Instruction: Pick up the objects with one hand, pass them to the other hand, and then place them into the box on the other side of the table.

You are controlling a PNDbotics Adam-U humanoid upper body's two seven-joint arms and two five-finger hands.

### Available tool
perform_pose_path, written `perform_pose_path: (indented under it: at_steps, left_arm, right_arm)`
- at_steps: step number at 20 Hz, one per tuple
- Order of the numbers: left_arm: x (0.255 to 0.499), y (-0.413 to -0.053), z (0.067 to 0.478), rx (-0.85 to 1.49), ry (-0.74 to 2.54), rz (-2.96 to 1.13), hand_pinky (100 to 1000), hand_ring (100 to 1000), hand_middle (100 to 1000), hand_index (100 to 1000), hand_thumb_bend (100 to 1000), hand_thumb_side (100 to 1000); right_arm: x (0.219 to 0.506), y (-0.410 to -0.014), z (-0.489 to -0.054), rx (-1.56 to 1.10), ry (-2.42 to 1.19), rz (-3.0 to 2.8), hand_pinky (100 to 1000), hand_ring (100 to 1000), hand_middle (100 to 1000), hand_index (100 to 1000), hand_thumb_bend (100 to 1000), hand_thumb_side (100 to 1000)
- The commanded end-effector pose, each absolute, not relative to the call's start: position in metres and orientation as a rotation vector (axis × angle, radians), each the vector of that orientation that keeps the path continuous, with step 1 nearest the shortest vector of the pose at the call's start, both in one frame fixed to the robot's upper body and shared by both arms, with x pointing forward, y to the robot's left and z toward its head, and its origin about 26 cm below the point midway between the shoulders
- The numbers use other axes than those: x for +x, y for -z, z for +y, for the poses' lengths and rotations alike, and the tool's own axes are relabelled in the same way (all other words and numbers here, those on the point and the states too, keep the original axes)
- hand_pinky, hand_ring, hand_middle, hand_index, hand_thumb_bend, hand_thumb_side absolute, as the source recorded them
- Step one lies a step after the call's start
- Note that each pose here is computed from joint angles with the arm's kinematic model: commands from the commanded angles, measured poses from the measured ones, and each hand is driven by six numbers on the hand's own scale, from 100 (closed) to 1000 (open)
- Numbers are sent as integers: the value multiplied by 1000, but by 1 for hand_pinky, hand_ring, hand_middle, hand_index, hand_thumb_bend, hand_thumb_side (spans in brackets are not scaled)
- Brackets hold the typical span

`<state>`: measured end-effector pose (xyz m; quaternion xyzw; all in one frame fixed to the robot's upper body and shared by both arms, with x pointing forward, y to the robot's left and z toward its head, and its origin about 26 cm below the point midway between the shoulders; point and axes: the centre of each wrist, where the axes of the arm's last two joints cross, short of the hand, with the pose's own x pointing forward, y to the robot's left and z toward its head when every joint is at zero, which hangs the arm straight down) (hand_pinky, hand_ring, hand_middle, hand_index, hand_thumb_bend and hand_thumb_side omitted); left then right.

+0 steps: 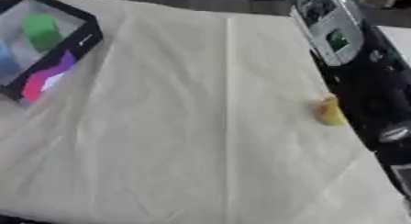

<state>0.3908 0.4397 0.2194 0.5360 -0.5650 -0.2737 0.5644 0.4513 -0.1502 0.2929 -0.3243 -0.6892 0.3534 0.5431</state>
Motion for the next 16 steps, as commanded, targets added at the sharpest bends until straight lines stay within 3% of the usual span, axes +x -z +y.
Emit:
perform_pose_path:
  at_steps: [1,7,16]
  left_arm:
    - [381,-247,444,1337,595,-1390,928,739,685,825,112,320]
    - [375,-249,439,1339,565,-1438,933,746,681,825,100,315]
    - [369,-249,437,1282,488,-1556,947,750,692,834,100,393]
  right_arm:
    - [458,-312,-180,-807,-841,-1581,860,820,843,870,100,320]
    - [467,-317,-217,-808,-900,-1447,869,839,862,880,100,368]
    - [466,-308,-263,-757,-943,-1345,874,859,883,892,100,419]
